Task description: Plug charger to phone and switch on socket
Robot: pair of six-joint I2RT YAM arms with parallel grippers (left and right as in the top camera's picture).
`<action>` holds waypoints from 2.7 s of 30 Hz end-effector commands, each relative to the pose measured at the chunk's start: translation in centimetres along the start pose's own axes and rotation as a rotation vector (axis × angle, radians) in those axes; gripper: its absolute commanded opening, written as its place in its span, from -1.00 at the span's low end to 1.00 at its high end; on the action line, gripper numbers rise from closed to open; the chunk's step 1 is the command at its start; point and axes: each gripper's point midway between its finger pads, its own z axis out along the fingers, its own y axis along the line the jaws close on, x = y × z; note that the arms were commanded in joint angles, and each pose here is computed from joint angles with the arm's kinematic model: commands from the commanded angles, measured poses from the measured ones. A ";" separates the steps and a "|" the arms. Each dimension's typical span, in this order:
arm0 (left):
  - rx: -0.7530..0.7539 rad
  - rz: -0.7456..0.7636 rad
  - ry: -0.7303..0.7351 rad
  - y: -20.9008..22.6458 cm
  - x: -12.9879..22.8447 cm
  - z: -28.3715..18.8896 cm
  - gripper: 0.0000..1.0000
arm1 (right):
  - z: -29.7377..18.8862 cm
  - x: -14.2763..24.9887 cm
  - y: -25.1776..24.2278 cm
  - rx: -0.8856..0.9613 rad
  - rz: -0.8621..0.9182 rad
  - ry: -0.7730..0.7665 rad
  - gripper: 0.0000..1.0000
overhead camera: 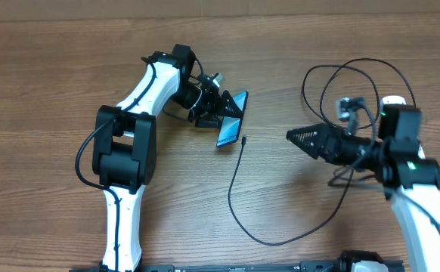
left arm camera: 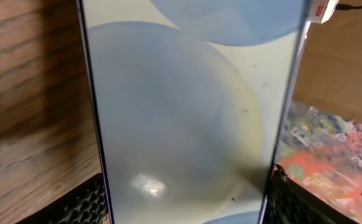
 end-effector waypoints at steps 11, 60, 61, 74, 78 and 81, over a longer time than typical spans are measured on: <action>-0.029 0.040 -0.008 0.6 -0.4 0.4 0.47 | 9.2 0.5 -6.1 0.145 0.104 0.166 0.74; -0.788 0.022 -0.257 -1.8 -1.0 5.8 1.00 | -8.7 -4.5 -13.9 0.648 0.286 -0.347 1.00; -0.796 0.011 -0.254 -1.7 -0.7 6.0 1.00 | -8.7 -4.5 -13.9 0.648 0.286 -0.347 1.00; -0.914 -0.061 -0.275 2.6 0.6 7.1 0.97 | -8.7 -4.5 -13.9 0.648 0.286 -0.347 1.00; -0.918 -0.054 -0.282 2.7 0.4 7.0 0.80 | -8.7 -4.5 -13.9 0.648 0.285 -0.347 1.00; -0.959 -0.048 -0.307 3.1 0.1 6.3 0.72 | -8.7 -4.5 -13.9 0.648 0.286 -0.347 1.00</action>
